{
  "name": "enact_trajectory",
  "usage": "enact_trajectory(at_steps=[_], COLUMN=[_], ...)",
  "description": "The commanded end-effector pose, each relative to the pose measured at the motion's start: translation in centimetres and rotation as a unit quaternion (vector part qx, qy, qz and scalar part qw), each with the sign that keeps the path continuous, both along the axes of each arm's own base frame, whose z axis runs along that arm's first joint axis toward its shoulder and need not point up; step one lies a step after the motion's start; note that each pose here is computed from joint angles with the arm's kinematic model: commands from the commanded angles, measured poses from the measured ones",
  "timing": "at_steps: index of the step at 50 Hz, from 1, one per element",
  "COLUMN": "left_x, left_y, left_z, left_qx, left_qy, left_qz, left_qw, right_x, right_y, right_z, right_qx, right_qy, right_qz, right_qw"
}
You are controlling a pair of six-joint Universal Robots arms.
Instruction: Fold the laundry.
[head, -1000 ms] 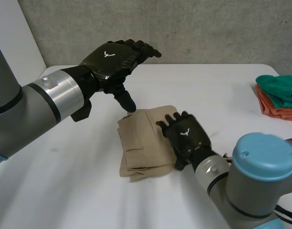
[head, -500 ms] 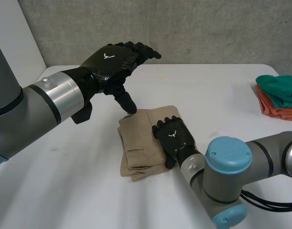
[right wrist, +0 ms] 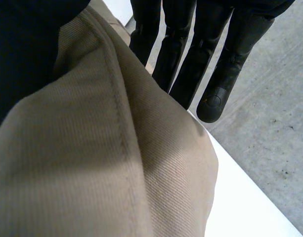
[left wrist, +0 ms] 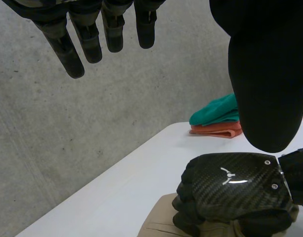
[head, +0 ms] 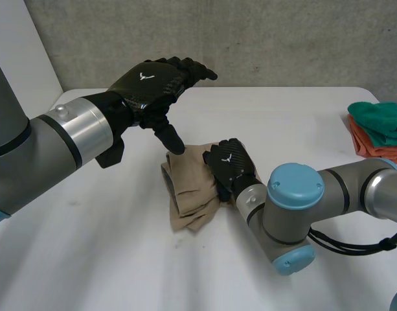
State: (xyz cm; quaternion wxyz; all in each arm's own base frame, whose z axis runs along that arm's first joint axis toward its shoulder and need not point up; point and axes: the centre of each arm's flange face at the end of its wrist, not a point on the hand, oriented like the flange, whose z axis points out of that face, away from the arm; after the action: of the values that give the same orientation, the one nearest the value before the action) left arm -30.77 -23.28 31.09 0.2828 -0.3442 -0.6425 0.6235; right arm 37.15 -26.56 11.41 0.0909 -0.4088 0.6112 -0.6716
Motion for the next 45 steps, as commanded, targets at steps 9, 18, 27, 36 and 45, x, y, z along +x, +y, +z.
enact_trajectory(at_steps=[9,18,27,36,45], left_x=[0.0,0.0,0.0,0.0,-0.1], left_y=[-0.1,-0.1,0.0,-0.2,0.0], left_z=[0.0,-0.1,-0.2,-0.3,-0.4], left_qx=[0.0,0.002,0.004,0.005,0.007], left_qy=[0.0,0.0,-0.001,-0.002,-0.003], left_qz=[0.001,0.0,0.0,0.0,-0.001], left_qw=[1.0,1.0,1.0,1.0,1.0], right_x=[-2.9,-3.2,-3.4,-3.0,-3.1], right_y=[-1.8,-0.7,-0.5,-1.7,-4.0], right_z=[1.7,1.0,0.2,-0.1,3.1], right_qx=[0.026,0.062,0.068,0.043,-0.02], right_qy=[0.027,0.045,0.049,0.036,-0.003], right_qz=[-0.009,-0.001,-0.002,-0.009,-0.027], right_qw=[0.999,0.997,0.996,0.998,0.999])
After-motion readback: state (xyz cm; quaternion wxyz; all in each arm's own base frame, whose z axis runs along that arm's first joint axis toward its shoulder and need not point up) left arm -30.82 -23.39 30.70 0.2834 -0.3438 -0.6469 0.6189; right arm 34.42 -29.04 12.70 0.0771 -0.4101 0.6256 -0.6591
